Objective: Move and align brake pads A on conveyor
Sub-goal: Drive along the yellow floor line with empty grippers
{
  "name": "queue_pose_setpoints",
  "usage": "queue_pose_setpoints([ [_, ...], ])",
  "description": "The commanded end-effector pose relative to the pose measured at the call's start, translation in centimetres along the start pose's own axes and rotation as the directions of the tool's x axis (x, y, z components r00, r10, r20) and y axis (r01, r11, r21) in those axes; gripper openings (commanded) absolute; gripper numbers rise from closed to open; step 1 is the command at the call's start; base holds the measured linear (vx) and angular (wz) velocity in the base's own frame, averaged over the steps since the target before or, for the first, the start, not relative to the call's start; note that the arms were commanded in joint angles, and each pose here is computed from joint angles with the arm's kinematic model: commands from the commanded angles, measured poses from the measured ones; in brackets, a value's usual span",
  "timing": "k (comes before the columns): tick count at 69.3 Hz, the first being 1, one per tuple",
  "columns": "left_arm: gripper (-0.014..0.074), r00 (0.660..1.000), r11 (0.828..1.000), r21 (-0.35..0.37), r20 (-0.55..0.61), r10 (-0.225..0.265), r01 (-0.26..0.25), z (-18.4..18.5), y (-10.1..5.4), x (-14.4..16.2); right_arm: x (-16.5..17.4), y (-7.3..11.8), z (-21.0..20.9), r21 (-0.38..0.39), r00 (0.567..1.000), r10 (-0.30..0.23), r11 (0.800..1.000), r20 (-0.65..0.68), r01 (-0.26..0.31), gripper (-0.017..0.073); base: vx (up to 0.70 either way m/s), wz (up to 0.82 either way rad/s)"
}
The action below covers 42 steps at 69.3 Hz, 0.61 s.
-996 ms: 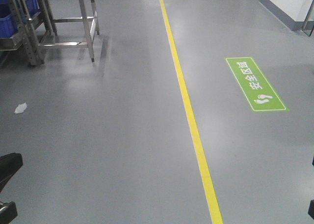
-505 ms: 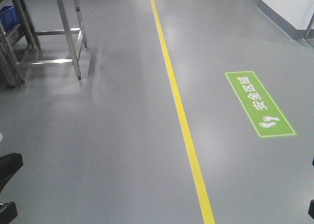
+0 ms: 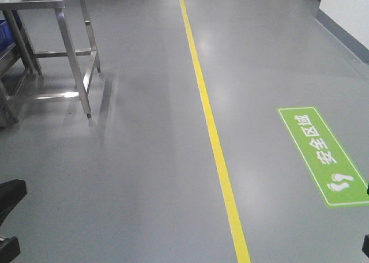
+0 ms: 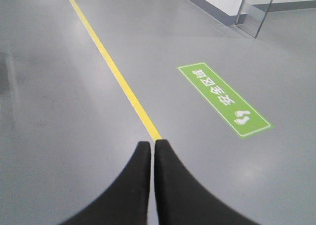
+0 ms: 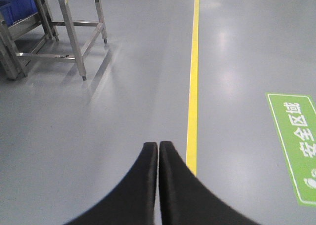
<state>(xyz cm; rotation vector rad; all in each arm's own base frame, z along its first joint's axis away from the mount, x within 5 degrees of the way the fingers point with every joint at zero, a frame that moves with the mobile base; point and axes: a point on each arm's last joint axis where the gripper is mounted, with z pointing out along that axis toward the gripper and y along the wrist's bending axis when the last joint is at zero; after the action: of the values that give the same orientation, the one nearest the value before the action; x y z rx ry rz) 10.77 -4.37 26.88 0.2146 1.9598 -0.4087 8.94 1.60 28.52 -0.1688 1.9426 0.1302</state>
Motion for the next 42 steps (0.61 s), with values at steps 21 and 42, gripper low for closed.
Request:
queue_pose_setpoints([
  [21,-0.0006,0.996,1.0,0.0,0.086,-0.004,0.004,-0.31,-0.14,-1.38,-1.41,-0.15,-0.26,0.017,0.996,-0.006,1.0,0.085,0.004,-0.001,0.55,0.0],
  [42,-0.0006,0.996,1.0,0.0,0.086,-0.004,0.004,-0.31,-0.14,-1.38,-1.41,-0.15,-0.26,0.017,0.996,-0.006,1.0,0.085,0.004,-0.001,0.51,-0.03],
])
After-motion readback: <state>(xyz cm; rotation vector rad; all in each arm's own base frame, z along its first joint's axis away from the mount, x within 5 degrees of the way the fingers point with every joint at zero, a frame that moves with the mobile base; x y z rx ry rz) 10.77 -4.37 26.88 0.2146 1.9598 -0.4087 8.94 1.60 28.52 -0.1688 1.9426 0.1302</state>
